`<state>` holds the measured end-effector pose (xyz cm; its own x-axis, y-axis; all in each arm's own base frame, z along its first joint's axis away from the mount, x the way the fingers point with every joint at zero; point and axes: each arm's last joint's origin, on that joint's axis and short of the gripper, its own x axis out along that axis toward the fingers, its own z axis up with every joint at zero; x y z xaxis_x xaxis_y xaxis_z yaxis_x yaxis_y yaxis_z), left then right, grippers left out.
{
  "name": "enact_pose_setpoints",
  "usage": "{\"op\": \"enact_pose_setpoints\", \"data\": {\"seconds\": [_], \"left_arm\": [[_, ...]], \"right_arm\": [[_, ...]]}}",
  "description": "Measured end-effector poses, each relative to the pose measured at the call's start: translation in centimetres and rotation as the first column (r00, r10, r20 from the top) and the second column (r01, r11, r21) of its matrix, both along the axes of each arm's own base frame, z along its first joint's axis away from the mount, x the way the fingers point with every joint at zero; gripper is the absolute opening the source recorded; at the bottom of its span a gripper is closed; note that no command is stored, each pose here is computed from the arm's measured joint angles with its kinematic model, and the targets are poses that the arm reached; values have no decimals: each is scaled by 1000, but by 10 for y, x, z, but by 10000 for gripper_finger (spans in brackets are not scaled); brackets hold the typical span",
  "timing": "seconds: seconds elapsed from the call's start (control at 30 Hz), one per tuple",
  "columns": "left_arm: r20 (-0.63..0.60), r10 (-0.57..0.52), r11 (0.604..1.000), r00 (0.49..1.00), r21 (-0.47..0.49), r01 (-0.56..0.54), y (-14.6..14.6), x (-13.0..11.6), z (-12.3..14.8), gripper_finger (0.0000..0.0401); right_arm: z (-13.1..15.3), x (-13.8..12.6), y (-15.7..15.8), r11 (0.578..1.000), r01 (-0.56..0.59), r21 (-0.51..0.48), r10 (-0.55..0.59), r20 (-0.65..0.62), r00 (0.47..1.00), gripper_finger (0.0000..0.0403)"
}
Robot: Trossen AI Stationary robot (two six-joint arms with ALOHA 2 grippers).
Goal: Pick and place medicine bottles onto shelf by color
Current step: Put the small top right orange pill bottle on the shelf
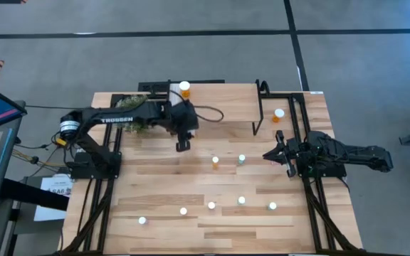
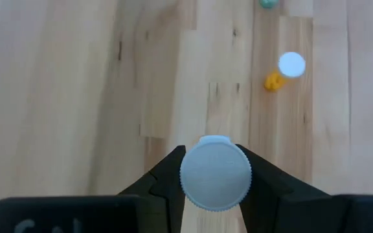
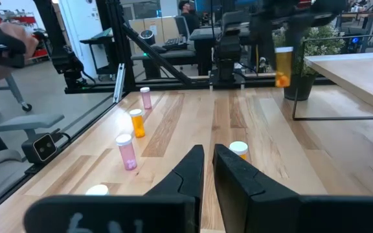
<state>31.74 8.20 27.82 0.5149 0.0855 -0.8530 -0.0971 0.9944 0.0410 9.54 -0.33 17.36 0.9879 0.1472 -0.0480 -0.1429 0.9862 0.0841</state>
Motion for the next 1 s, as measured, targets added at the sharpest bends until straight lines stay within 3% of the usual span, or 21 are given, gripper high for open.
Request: {"op": "enact_pose_setpoints", "data": {"seconds": [0.2, 0.8, 1.0], "left_arm": [[56, 23, 999, 998, -50, -20, 18, -10, 10, 100], [91, 126, 992, 988, -25, -124, 50, -32, 23, 100], [79, 181, 982, 980, 39, -184, 65, -39, 23, 100]], "right_arm": [[0, 0, 0, 1000, 0, 0, 0, 0, 1000, 61], [0, 0, 0, 1000, 0, 0, 0, 0, 1000, 61], [0, 0, 0, 1000, 0, 0, 0, 0, 1000, 61]]}}
